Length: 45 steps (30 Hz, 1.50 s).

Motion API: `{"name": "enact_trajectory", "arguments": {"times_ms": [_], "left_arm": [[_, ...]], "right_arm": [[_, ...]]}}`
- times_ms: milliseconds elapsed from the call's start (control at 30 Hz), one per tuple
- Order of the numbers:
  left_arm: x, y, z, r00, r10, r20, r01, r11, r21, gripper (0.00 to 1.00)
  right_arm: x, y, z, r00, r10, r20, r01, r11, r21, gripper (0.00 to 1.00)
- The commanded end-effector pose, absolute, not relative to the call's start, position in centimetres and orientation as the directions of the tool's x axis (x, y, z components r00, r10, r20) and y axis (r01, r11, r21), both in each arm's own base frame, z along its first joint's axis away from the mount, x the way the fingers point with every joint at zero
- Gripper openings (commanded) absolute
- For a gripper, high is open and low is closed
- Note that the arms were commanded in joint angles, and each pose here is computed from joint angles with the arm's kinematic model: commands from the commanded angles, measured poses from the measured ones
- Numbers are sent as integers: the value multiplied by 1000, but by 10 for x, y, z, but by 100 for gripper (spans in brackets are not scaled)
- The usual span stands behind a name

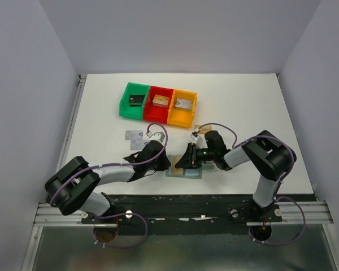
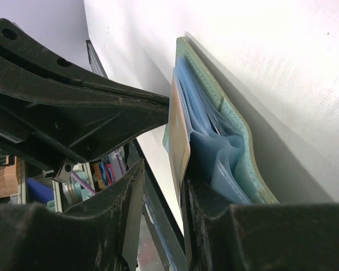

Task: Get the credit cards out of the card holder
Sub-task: Remove the credit card from the card holder.

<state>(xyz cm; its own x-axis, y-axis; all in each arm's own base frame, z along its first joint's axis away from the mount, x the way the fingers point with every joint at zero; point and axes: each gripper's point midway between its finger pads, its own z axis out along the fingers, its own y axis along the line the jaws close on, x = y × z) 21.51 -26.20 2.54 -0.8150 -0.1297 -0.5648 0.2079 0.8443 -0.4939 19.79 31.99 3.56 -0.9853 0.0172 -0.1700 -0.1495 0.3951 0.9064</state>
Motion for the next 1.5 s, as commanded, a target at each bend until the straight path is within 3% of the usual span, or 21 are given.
{"name": "enact_trajectory", "arguments": {"times_ms": [0,600,1467], "left_arm": [[187,-250,-10,-882,-51,-468,183,879,-441,0],[177,-233,-36,-921,-60,-386,92,927,-364,0],[173,-227,-43,-929,-76,-361,57,937,-345,0]], "right_arm": [[198,320,40,-978,-16,-207,-195,407,892,39],[197,302,40,-974,-1,-226,-200,473,858,38],[198,280,45,-967,31,-253,-205,493,845,37]]}}
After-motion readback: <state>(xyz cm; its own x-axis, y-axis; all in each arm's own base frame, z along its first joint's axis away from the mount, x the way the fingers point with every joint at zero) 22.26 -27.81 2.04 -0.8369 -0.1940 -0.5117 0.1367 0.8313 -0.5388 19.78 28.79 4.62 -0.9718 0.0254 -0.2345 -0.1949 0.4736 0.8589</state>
